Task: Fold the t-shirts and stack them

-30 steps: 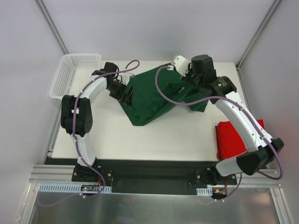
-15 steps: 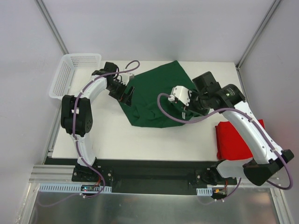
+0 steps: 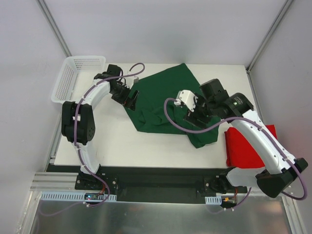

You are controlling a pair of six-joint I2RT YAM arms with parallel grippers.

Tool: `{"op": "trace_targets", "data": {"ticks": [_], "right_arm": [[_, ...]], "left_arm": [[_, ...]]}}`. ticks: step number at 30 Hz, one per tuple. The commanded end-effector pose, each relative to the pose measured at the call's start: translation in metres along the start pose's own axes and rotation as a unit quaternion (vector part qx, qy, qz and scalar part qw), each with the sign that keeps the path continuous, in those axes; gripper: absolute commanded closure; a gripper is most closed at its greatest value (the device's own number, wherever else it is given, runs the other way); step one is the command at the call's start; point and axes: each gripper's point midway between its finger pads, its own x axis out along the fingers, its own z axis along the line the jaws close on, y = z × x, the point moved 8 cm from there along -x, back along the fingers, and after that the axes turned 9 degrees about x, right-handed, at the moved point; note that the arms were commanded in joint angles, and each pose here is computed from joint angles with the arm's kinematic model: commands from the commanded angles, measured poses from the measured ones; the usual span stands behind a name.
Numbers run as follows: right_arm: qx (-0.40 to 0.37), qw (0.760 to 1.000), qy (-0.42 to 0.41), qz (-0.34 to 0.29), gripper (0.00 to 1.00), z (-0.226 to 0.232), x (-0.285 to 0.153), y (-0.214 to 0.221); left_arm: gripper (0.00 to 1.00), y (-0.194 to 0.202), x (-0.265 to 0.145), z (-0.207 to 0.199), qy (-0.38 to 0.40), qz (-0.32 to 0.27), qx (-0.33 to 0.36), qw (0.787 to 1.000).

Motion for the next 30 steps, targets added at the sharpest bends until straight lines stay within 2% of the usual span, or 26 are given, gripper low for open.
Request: {"op": "trace_targets", "data": {"ticks": [1,5,9,13,21,30], "right_arm": [[0.045,0.995,0.093,-0.014,0.27,-0.032,0.048,-0.035],[0.026,0.993,0.112,-0.018,0.27,-0.035,0.093,-0.059],[-0.014,0.994,0.11,-0.012,0.28,-0.024,0.136,-0.086],[-0.031,0.995,0.093,-0.021,0.29,-0.016,0.166,-0.113],[-0.026,0.997,0.047,-0.05,0.32,-0.001,0.207,-0.152],[-0.033,0.999,-0.022,-0.017,0.33,0.017,0.259,-0.149]], "left_arm": [[0.01,0.0,-0.037,0.0,-0.035,-0.034,-0.025,0.999],[0.01,0.015,-0.064,0.014,-0.085,-0.043,-0.056,0.994],[0.01,0.051,-0.1,0.035,-0.13,-0.058,-0.11,0.984],[0.01,0.077,-0.134,0.019,-0.184,-0.067,-0.08,0.977],[0.01,0.104,-0.152,-0.023,-0.203,-0.088,-0.061,0.973],[0.01,0.11,-0.156,-0.038,-0.198,-0.103,-0.058,0.973]]}}
